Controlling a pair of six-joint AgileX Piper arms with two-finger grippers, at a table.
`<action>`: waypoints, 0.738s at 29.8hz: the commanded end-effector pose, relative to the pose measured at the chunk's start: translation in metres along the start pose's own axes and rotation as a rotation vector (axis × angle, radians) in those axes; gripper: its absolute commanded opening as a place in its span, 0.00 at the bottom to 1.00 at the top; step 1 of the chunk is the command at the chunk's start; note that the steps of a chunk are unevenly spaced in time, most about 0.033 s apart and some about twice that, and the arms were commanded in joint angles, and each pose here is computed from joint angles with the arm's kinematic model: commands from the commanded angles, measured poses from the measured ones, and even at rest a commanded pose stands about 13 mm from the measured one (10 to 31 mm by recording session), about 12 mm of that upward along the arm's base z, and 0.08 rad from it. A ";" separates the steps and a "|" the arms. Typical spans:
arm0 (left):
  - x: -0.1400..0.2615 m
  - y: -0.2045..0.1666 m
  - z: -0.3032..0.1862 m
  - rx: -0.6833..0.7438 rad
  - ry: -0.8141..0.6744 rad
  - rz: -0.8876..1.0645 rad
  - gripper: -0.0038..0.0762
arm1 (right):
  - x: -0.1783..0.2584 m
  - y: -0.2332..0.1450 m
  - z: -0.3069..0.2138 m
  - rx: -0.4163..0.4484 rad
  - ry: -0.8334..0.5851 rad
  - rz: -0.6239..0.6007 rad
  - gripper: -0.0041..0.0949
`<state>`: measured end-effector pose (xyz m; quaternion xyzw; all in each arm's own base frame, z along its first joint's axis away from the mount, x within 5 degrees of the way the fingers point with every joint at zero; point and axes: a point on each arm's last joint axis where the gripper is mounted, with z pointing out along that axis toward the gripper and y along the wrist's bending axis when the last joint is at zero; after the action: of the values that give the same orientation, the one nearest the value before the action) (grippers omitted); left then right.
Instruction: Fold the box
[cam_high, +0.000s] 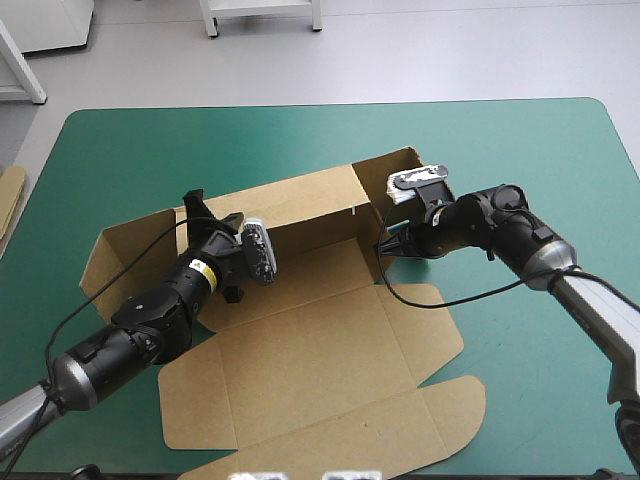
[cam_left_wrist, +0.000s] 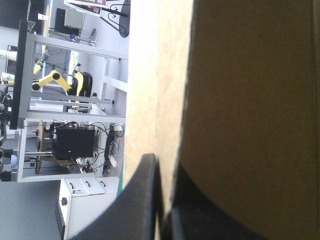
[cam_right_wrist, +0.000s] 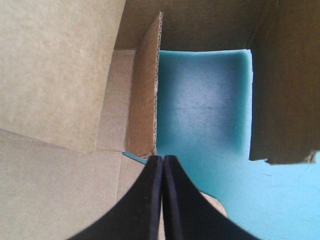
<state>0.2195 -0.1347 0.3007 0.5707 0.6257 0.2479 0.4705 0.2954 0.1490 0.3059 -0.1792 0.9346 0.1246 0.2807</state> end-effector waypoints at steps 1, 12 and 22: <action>0.008 0.001 -0.003 0.002 0.082 -0.094 0.04 | -0.011 0.003 -0.022 -0.007 -0.111 -0.008 0.04; 0.008 0.001 -0.003 0.002 0.082 -0.096 0.04 | -0.011 0.002 -0.022 0.001 -0.110 -0.024 0.04; 0.008 0.001 -0.003 0.002 0.082 -0.096 0.04 | -0.012 0.002 -0.022 -0.003 -0.123 -0.032 0.04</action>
<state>0.2195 -0.1347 0.3007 0.5707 0.6257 0.2479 0.4705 0.2961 0.1488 0.3062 -0.1863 0.9324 0.1203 0.2855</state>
